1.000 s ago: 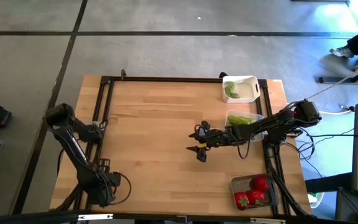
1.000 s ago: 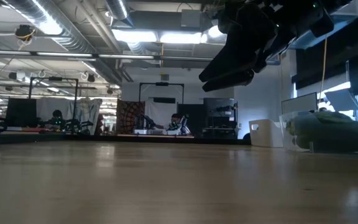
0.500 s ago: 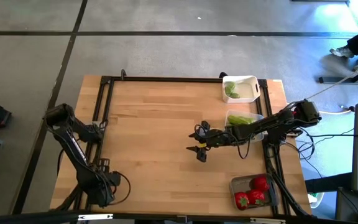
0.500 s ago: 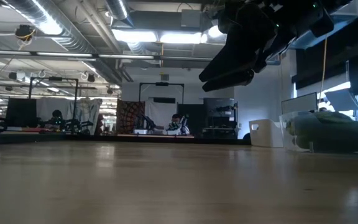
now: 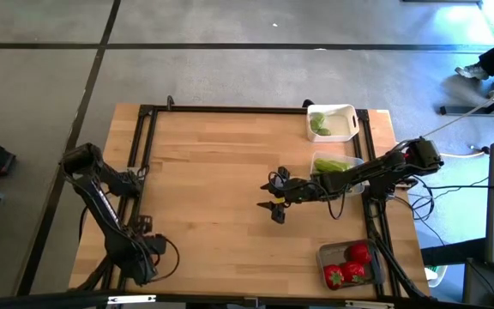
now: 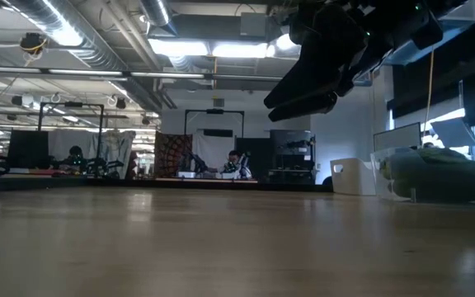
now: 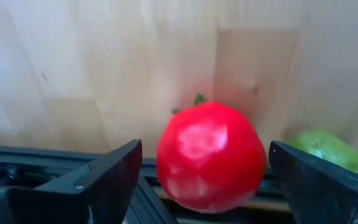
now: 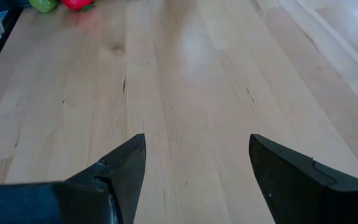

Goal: Sort produce into baskets
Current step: Put the tomato into the black bin

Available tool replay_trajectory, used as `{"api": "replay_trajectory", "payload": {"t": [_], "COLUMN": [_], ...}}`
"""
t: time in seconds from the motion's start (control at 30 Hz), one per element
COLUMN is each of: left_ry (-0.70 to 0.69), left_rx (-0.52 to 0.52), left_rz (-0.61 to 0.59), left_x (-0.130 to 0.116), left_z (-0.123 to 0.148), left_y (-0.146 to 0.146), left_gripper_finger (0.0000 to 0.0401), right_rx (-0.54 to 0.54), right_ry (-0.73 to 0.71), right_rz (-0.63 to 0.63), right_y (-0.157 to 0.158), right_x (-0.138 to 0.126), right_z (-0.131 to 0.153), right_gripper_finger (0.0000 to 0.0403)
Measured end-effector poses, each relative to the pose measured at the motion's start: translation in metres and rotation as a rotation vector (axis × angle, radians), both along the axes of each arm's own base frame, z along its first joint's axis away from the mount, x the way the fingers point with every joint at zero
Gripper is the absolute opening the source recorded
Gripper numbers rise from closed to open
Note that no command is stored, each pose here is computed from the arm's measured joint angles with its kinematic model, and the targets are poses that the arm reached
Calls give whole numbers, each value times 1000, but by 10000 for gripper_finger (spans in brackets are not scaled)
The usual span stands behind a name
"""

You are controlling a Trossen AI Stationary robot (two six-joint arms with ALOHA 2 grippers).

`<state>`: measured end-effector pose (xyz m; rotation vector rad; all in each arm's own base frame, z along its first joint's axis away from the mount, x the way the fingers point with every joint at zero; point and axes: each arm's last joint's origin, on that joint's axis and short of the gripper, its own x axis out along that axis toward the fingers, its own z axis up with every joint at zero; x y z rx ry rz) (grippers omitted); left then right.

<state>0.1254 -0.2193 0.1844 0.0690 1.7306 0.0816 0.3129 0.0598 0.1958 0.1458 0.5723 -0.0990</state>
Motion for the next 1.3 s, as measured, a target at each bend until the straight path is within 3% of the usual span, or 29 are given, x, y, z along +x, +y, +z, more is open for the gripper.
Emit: {"api": "replay_trajectory", "payload": {"t": [0.33, 0.77, 0.93, 1.2, 1.3], "left_ry": [0, -71, -18, 5, 6], "left_rx": [-8, 13, 7, -6, -16], "left_rz": [52, 83, 90, 126, 130], "left_x": [-9, -6, -9, -8, -3], "left_z": [-22, -23, -27, -30, -29], "left_y": [4, 4, 7, 11, 12], "left_gripper_finger": [347, 347, 346, 275, 272], "right_rx": [0, -17, -17, -13, -12], "right_ry": [0, -3, -1, -1, 0], "right_rz": [0, -26, -24, -20, -21], "right_y": [0, -1, -1, -1, -1], "right_x": [0, 0, 0, 0, 0], "right_z": [0, 0, 0, 0, 0], "right_gripper_finger": [264, 264, 264, 264, 264]}}
